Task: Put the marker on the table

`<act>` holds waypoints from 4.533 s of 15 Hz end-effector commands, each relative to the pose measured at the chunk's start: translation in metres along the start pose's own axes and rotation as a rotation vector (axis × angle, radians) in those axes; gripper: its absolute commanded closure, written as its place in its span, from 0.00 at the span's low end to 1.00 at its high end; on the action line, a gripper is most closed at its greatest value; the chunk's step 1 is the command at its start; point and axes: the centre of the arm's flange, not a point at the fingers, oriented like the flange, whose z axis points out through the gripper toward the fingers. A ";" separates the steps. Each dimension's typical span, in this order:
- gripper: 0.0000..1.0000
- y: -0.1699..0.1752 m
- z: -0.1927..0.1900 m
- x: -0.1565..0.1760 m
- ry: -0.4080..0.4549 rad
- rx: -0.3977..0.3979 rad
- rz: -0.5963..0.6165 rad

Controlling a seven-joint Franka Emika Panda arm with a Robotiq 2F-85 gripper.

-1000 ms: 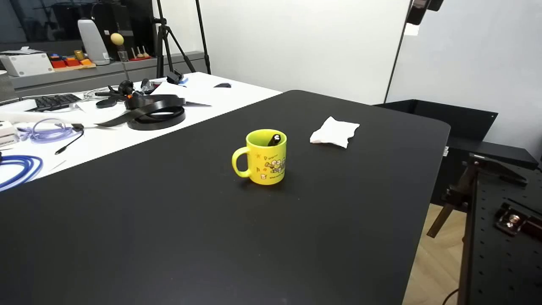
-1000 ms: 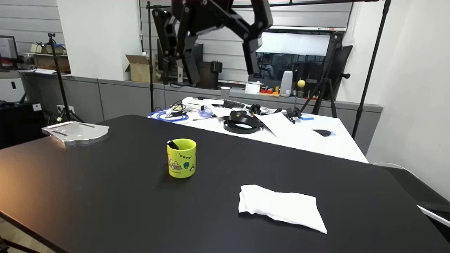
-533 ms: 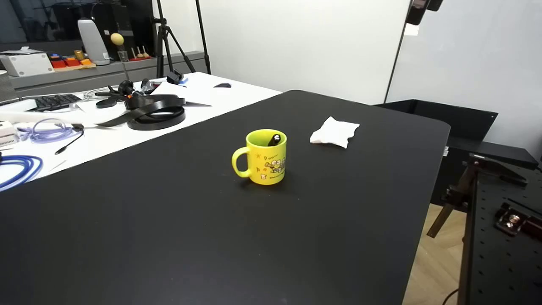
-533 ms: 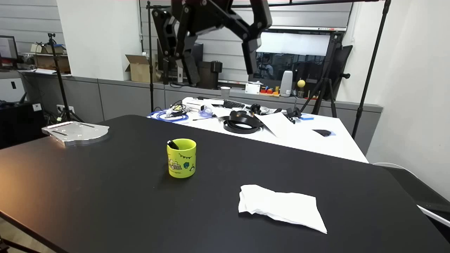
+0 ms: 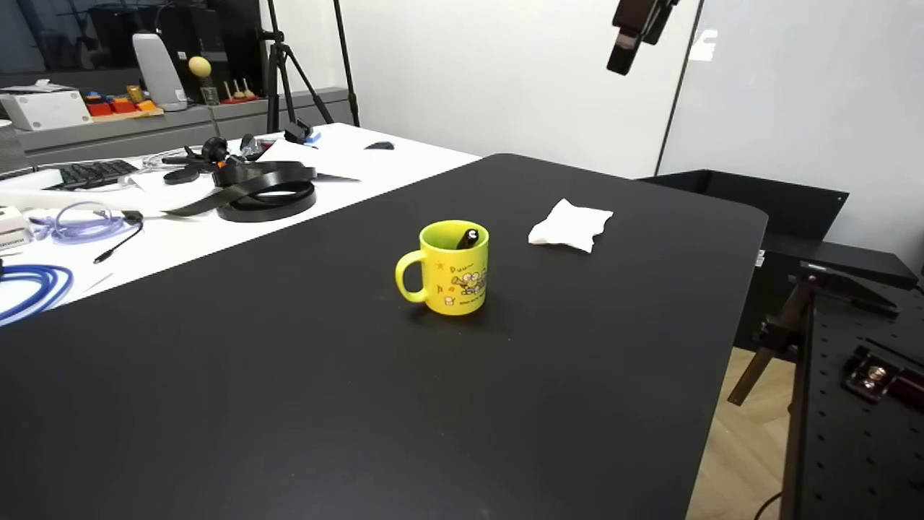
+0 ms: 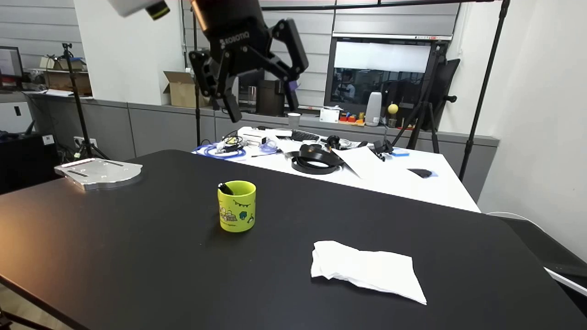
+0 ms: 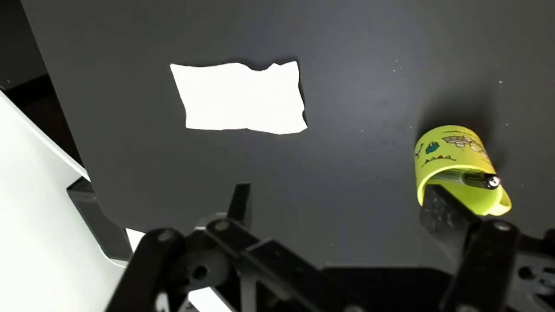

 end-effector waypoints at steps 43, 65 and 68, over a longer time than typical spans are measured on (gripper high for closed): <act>0.83 -0.162 0.176 0.090 -0.099 0.091 0.005; 0.94 -0.059 0.034 0.093 0.168 0.032 0.130; 0.94 -0.037 0.049 0.091 0.177 0.068 0.180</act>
